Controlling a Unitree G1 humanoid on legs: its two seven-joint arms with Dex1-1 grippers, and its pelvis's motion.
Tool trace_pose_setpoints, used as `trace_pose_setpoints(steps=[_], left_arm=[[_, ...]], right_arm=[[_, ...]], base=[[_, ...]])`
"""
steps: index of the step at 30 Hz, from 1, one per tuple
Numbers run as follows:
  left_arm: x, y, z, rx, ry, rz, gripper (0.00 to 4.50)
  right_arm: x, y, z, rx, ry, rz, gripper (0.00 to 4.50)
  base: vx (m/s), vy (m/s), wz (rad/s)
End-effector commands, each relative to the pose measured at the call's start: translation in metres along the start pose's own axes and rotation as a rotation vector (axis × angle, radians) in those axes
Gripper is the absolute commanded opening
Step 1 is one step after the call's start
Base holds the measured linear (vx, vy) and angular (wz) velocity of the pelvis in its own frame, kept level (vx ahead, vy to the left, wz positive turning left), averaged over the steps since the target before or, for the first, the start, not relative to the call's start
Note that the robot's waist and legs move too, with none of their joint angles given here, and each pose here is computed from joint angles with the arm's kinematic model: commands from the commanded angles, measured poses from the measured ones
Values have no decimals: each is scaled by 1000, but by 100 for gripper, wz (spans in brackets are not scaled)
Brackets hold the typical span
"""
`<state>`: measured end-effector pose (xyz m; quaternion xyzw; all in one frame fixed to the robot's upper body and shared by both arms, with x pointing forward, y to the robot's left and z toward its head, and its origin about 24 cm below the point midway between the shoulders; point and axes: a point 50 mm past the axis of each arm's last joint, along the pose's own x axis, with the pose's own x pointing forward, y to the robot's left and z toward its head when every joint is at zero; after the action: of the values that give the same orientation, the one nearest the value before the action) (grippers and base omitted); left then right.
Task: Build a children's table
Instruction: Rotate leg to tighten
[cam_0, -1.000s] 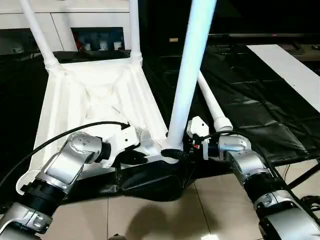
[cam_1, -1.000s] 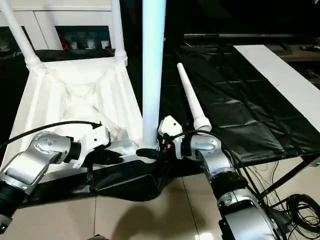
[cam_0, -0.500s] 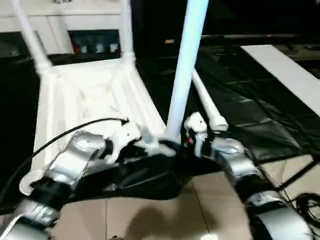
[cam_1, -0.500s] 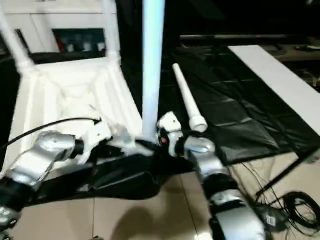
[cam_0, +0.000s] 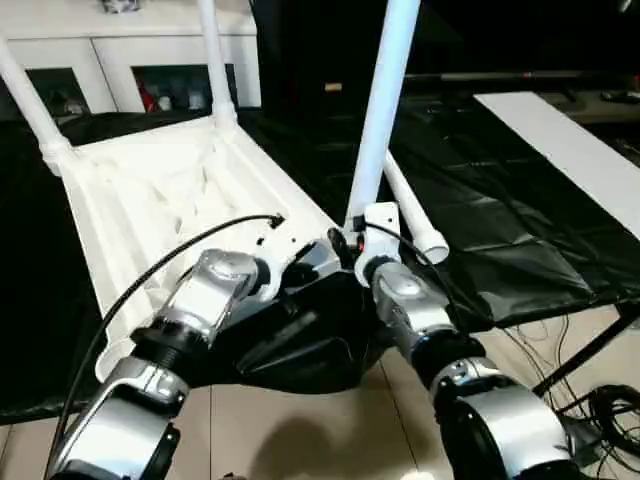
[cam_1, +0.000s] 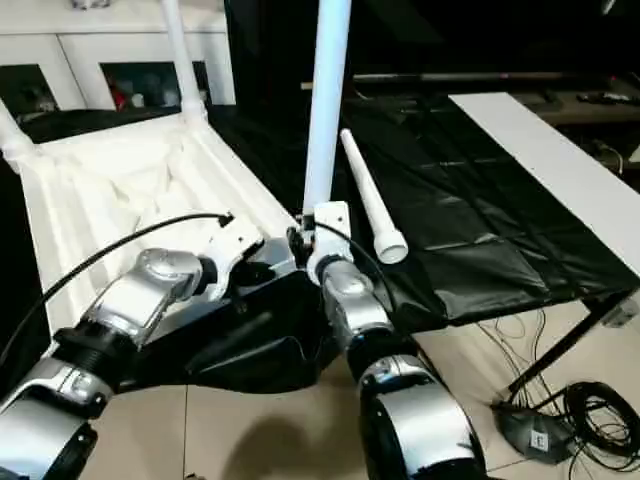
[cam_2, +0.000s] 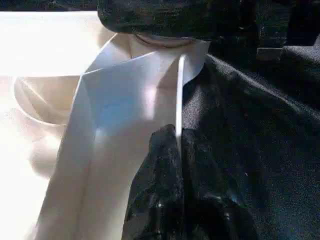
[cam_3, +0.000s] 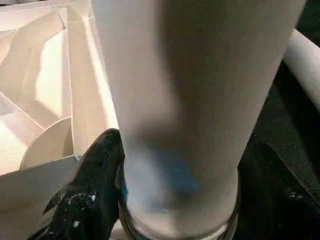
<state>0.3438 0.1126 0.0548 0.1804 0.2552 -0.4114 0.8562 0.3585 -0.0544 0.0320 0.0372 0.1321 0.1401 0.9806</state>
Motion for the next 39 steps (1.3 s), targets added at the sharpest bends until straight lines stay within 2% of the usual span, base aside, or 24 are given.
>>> trace_pose_setpoints(steps=[1, 2, 3, 5, 6, 7, 10, 11, 14, 15, 16, 19, 22, 25, 29, 38, 39], left_arm=[[-3, 7, 0, 31, 15, 64, 0], [-4, 7, -1, 42, 17, 59, 0], [-5, 7, -3, 42, 21, 57, 0], [-6, 7, -5, 49, 24, 51, 0], [-6, 7, -6, 51, 25, 50, 0], [-7, 7, -8, 55, 28, 45, 0], [-9, 6, -10, 64, 28, 24, 0], [-9, 6, -10, 64, 28, 24, 0], [-14, 5, -14, 86, 19, -10, 0], [-18, 6, -18, 94, 27, -28, 0], [-18, 6, -18, 94, 27, -28, 0], [-27, 5, -25, 120, 33, -77, 0], [-34, 0, -30, 138, 31, -169, 0], [-41, -6, -33, 155, 28, -247, 0], [-49, -10, -37, 185, 38, -325, 0], [-53, -9, -39, 192, 56, -329, 0], [-53, -9, -39, 191, 56, -328, 0]], right_arm=[[-4, 19, -23, 95, 85, 94, 270], [-4, 21, -20, 113, 66, 125, 270], [-4, 22, -18, 129, 51, 144, 305], [-3, 21, -16, 135, 31, 153, 305], [-3, 21, -15, 137, 25, 154, 329], [-3, 18, -11, 132, 2, 166, 346], [-3, 10, -2, 73, -51, 186, 353], [-3, 10, -2, 73, -51, 186, 377], [-8, 1, 5, -21, -88, 353, 377], [-14, -7, 4, -86, -83, 461, 377], [-14, -7, 4, -86, -83, 461, 377], [-26, -24, 4, -214, -73, 623, 377], [-34, -34, 4, -274, -48, 714, 377], [-38, -40, 5, -301, -32, 762, 377], [-41, -41, 9, -315, -31, 815, 377], [-42, -37, 6, -356, 8, 886, 377], [-42, -37, 6, -358, 11, 886, 363]], base=[[0, 0, 0], [0, 0, 0], [0, 0, 0], [0, 0, 0], [0, 0, 0], [0, 0, 0], [0, 0, 0], [0, 0, 0], [0, 0, 0], [0, 0, 0], [0, 0, 0], [0, 0, 0], [0, 0, 0], [0, 0, 0], [0, 0, 0], [0, 0, 0], [0, 0, 0]])
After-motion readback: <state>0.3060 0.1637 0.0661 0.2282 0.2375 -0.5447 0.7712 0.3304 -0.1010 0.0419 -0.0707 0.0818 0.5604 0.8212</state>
